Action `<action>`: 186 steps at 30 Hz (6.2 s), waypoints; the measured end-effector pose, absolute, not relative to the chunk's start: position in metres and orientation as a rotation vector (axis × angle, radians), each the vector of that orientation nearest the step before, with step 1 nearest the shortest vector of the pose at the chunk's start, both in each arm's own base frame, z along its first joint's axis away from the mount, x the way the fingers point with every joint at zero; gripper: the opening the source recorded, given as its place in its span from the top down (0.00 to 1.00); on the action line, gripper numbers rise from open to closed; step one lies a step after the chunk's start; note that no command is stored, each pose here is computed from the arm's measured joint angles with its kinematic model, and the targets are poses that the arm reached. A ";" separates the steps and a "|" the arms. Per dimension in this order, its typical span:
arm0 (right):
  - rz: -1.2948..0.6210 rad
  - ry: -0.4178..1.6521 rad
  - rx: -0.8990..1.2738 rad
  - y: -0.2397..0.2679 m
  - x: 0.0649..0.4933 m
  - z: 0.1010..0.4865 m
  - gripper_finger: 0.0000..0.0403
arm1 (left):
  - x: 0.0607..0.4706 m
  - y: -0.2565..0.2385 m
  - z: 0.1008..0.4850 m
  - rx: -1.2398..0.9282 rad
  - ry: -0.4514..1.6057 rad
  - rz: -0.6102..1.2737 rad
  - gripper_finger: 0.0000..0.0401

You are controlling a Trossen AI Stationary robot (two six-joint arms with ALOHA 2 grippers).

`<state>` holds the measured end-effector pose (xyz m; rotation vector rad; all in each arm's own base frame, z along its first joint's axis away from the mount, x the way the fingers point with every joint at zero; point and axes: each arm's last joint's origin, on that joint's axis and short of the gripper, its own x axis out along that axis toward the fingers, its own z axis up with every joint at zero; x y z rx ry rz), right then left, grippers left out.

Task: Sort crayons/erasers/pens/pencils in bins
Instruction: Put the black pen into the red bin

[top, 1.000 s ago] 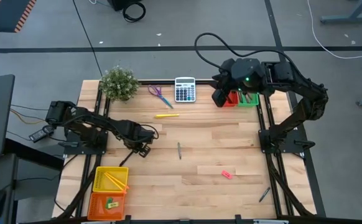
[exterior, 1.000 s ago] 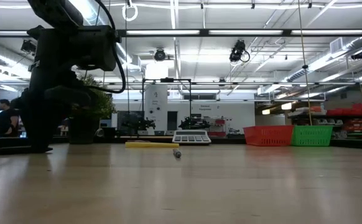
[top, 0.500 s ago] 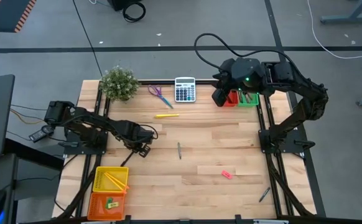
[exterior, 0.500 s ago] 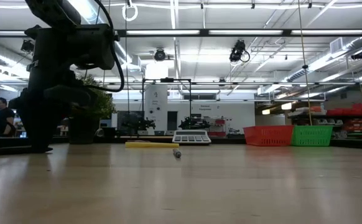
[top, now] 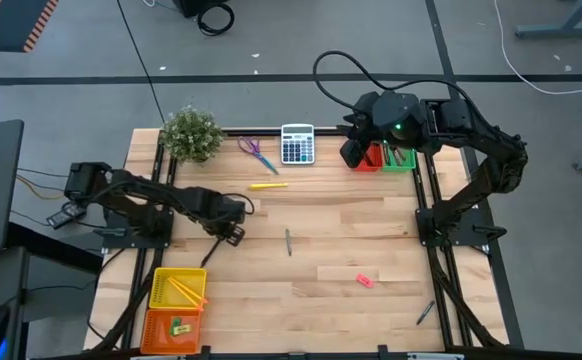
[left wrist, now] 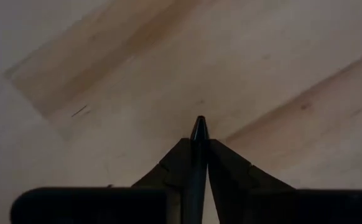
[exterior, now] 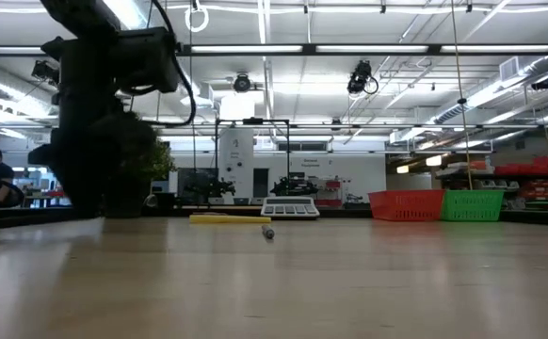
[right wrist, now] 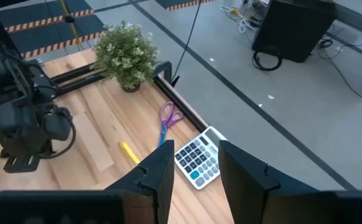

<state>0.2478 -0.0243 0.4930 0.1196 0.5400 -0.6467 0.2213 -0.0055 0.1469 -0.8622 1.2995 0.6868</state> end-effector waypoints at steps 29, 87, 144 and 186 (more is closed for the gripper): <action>-0.141 0.617 0.694 -0.019 0.303 0.424 0.67 | 0.229 0.042 0.280 -1.022 0.128 0.322 0.87; -0.054 0.484 0.711 -0.013 0.356 0.400 0.64 | 0.225 0.053 0.328 -1.118 -0.386 0.137 0.88; -0.027 0.475 0.732 -0.013 0.373 0.389 0.70 | 0.225 0.053 0.326 -1.131 -0.372 0.140 0.88; -0.064 0.469 0.706 -0.014 0.372 0.388 0.79 | 0.225 0.053 0.327 -1.131 -0.378 0.145 0.84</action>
